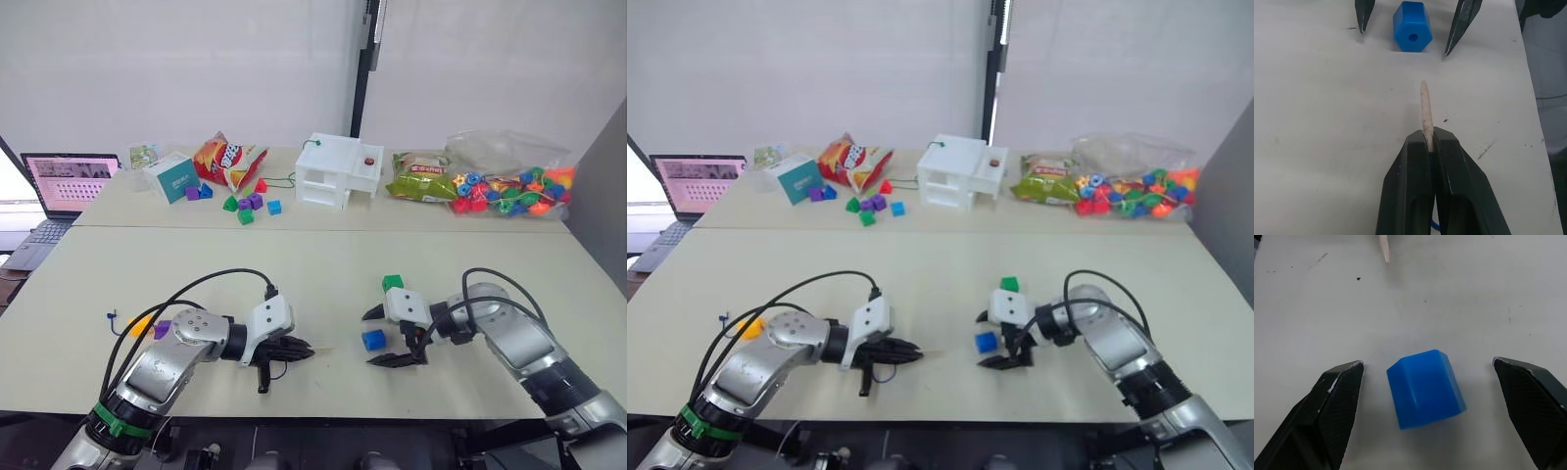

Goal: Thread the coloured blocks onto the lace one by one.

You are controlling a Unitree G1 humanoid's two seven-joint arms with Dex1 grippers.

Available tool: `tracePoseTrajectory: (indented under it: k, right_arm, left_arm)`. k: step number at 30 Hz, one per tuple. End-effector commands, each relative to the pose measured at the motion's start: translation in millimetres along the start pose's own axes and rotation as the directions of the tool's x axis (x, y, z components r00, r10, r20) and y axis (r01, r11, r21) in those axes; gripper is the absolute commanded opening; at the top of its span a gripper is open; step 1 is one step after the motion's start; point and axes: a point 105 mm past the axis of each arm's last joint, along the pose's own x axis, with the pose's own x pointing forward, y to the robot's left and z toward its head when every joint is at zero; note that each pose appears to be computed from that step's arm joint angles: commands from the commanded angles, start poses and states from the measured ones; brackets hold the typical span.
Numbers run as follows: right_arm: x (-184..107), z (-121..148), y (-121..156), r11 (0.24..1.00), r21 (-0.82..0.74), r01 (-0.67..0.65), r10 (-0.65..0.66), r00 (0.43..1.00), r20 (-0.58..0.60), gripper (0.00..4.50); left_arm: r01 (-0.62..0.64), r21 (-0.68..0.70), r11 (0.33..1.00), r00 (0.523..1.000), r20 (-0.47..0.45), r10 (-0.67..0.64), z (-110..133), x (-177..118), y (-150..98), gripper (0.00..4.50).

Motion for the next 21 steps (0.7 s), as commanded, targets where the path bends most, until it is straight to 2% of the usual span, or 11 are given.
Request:
tracePoseTrajectory:
  k: [1,7,11,13,21]
  right_arm:
    - [-3,-5,1,1.000,-0.008,-0.017,0.017,1.000,-0.009,3.32]
    - [-5,-10,4,1.000,0.020,-0.008,0.008,1.000,-0.004,1.32]
    - [7,6,6,0.999,0.044,0.022,-0.024,0.999,0.042,1.31]
    - [14,11,6,0.997,0.057,0.046,-0.047,0.998,0.029,1.31]
    - [29,14,18,0.995,0.095,0.044,-0.045,0.999,0.007,1.31]
  left_arm:
    - [-0.006,0.033,0.999,1.000,0.013,0.006,9,-4,-1,0.00]
    - [-0.004,0.045,0.999,1.000,0.008,0.004,12,-3,0,0.00]
    - [-0.006,0.049,0.999,1.000,0.019,0.005,22,4,2,0.00]
    - [-0.010,0.053,0.999,1.000,0.015,0.009,26,6,2,0.00]
    - [0.014,0.084,0.996,0.998,-0.063,-0.009,19,16,-1,0.00]
